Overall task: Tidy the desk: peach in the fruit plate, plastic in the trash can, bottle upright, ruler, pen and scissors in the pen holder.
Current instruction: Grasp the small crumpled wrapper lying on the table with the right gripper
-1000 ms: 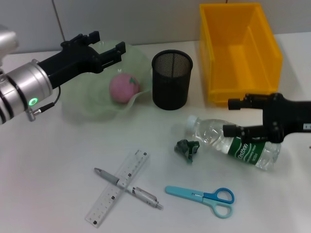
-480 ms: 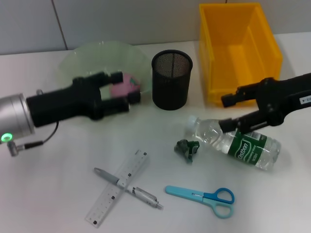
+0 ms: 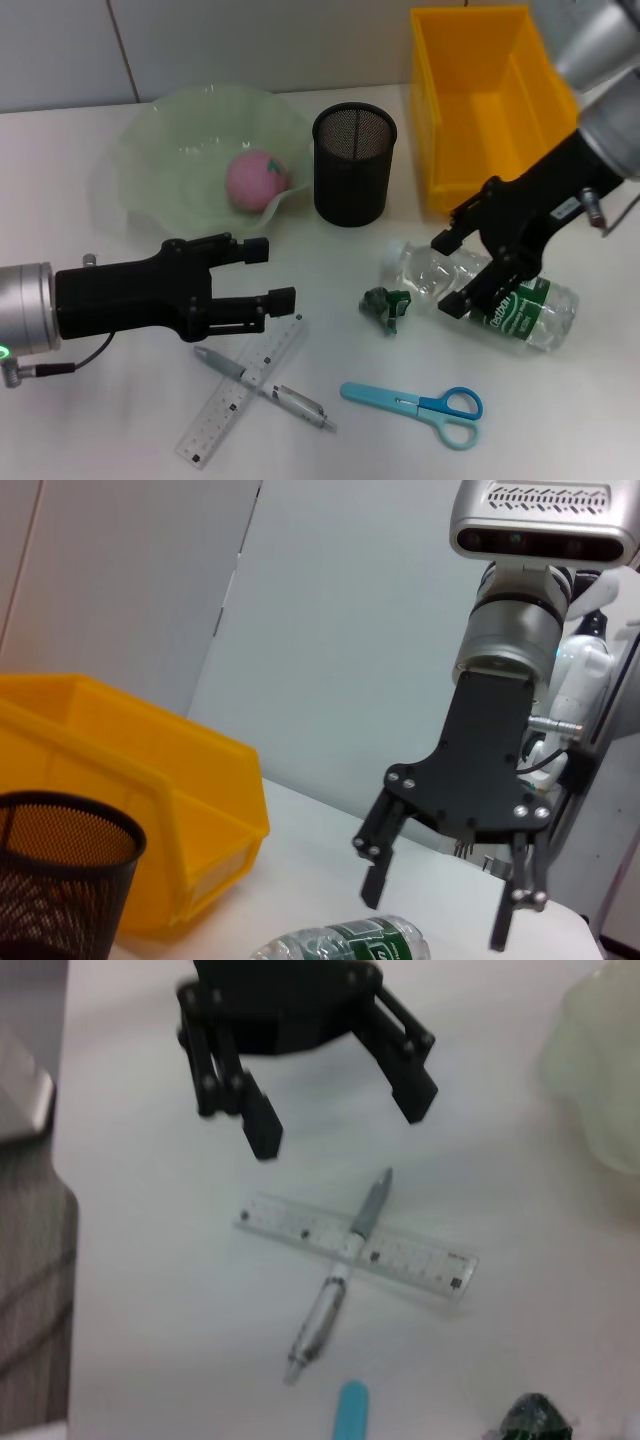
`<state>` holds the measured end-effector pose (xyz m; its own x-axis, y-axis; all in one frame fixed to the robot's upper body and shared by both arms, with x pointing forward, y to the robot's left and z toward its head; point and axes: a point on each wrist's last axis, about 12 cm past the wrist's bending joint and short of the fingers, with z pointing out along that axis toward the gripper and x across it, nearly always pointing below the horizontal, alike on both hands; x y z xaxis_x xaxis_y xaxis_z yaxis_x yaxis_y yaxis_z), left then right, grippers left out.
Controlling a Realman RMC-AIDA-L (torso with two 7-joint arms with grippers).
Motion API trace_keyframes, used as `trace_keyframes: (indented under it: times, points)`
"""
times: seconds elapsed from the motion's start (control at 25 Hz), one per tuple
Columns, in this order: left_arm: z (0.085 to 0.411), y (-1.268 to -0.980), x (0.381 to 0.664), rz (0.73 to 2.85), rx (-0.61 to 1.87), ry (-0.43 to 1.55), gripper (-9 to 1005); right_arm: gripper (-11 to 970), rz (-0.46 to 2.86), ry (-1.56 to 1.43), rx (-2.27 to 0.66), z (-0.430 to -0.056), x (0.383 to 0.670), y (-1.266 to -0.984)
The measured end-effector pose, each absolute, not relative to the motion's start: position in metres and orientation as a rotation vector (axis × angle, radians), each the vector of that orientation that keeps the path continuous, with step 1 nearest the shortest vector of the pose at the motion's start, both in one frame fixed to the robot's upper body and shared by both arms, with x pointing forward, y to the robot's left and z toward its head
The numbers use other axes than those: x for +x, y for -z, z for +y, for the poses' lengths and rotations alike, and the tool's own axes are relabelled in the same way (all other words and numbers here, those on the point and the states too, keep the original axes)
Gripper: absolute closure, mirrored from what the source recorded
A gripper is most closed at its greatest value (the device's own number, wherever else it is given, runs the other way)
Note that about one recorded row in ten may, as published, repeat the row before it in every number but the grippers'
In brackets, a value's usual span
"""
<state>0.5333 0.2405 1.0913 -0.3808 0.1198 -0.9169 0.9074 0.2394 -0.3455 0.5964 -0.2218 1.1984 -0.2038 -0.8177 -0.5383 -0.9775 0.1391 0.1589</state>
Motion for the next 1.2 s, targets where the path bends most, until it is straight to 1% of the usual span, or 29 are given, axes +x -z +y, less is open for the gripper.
trace_keyframes:
  times: [0.08, 0.12, 0.28, 0.36, 0.48, 0.88, 1.2]
  points:
    - [0.244, -1.091, 0.530, 1.701, 0.932, 1.235, 172, 140, 2.048, -0.638, -1.830, -0.207, 0.598, -1.195]
    - [0.244, -1.091, 0.530, 1.701, 0.932, 1.235, 173, 140, 2.048, -0.638, -1.830, -0.207, 0.598, -1.195]
    - [0.244, -1.088, 0.526, 1.692, 0.928, 1.237, 173, 140, 1.963, -0.545, -1.939, -0.187, 0.598, -1.186]
    - [0.245, -1.088, 0.525, 1.695, 0.934, 1.234, 174, 140, 1.954, -0.528, -1.950, -0.185, 0.599, -1.184]
    - [0.246, -1.084, 0.524, 1.714, 0.954, 1.215, 175, 140, 1.920, -0.461, -2.000, -0.173, 0.601, -1.174]
    - [0.246, -1.084, 0.525, 1.720, 0.951, 1.203, 177, 140, 1.889, -0.348, -2.078, -0.156, 0.604, -1.149]
    - [0.245, -1.083, 0.525, 1.721, 0.949, 1.200, 179, 140, 1.870, -0.300, -2.121, -0.147, 0.606, -1.139]
